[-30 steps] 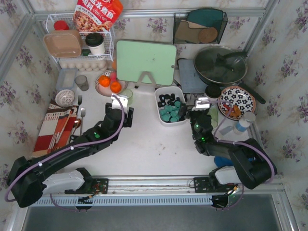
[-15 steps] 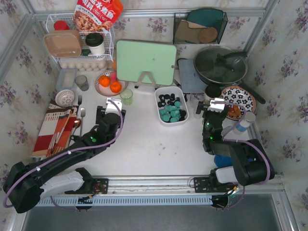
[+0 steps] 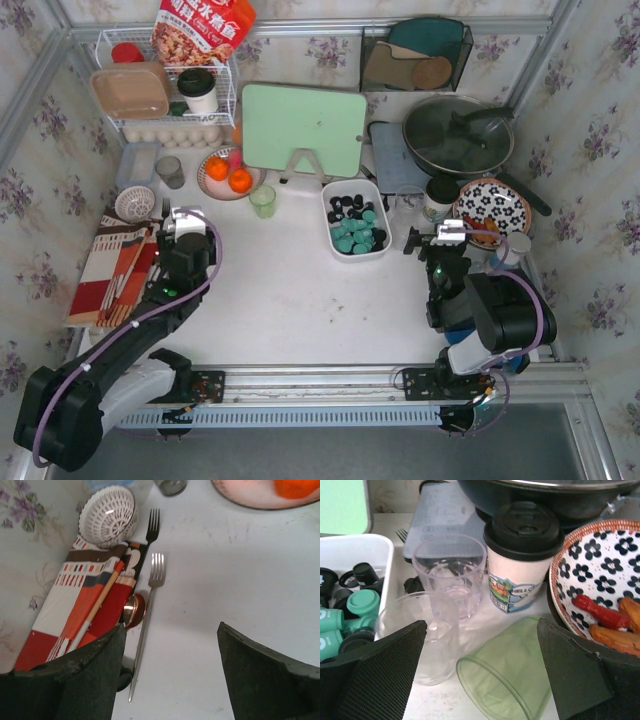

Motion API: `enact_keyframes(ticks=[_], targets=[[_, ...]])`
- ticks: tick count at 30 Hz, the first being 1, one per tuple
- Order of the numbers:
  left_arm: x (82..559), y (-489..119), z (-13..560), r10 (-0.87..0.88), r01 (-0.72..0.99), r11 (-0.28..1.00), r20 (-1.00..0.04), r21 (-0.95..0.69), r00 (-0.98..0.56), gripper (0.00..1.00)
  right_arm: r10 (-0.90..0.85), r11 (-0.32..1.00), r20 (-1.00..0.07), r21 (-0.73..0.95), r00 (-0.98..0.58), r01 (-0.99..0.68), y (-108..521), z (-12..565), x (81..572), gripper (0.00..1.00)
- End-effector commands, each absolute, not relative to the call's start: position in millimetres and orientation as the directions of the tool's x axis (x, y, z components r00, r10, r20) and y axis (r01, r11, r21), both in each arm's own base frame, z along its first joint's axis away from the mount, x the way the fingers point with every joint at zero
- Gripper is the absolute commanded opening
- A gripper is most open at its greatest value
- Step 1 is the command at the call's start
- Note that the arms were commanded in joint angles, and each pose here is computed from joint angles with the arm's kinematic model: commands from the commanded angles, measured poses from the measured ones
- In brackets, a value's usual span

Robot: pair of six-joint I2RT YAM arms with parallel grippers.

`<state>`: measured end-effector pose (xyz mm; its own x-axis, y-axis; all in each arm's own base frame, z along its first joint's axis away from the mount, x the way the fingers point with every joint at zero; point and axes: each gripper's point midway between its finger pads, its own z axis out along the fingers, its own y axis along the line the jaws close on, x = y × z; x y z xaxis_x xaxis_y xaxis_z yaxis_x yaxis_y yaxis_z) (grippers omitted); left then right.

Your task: Mix the coffee capsules in the storage basket

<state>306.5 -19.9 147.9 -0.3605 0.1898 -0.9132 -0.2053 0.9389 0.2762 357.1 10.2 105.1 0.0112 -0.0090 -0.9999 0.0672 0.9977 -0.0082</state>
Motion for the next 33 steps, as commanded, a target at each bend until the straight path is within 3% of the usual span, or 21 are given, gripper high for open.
enact_keyframes(ticks=[1,6,9,14,17,20,25,28,33], targets=[[310,-7,139,0.112,-0.264,0.940,-0.929,0.214,-0.354,0.77,-0.015,0.999,-0.998,-0.013,0.065,0.029,16,119,362,1.00],[306,29,104,0.069,-0.362,0.900,-0.901,0.241,-0.428,0.77,-0.005,0.999,-0.998,-0.001,0.069,0.047,14,120,359,1.00],[316,38,87,-0.040,-0.374,0.919,-0.916,0.123,-0.400,0.77,0.000,0.998,-0.999,0.002,0.041,0.058,12,115,363,1.00],[351,39,95,-0.002,-0.311,0.945,-0.950,0.101,-0.314,0.77,0.017,0.995,-0.999,0.021,0.034,0.099,6,114,368,1.00],[375,27,78,-0.023,-0.181,0.983,-0.961,0.028,-0.274,0.76,0.023,0.993,-0.999,0.027,0.029,0.113,4,114,369,1.00],[382,11,53,0.013,-0.060,0.997,-0.928,0.038,-0.373,0.80,0.024,0.993,-0.999,0.027,0.029,0.118,3,114,369,1.00],[385,-4,53,0.038,0.062,0.998,-0.917,0.014,-0.397,0.84,0.025,0.992,-0.999,0.028,0.027,0.120,3,113,369,1.00],[385,-5,53,0.037,0.066,0.998,-0.917,0.012,-0.397,0.99,0.025,0.993,-0.999,0.028,0.027,0.119,3,113,370,1.00],[386,-6,55,0.054,0.064,0.997,-0.919,0.032,-0.390,0.99,0.026,0.992,-0.999,0.029,0.025,0.120,3,113,370,1.00]])
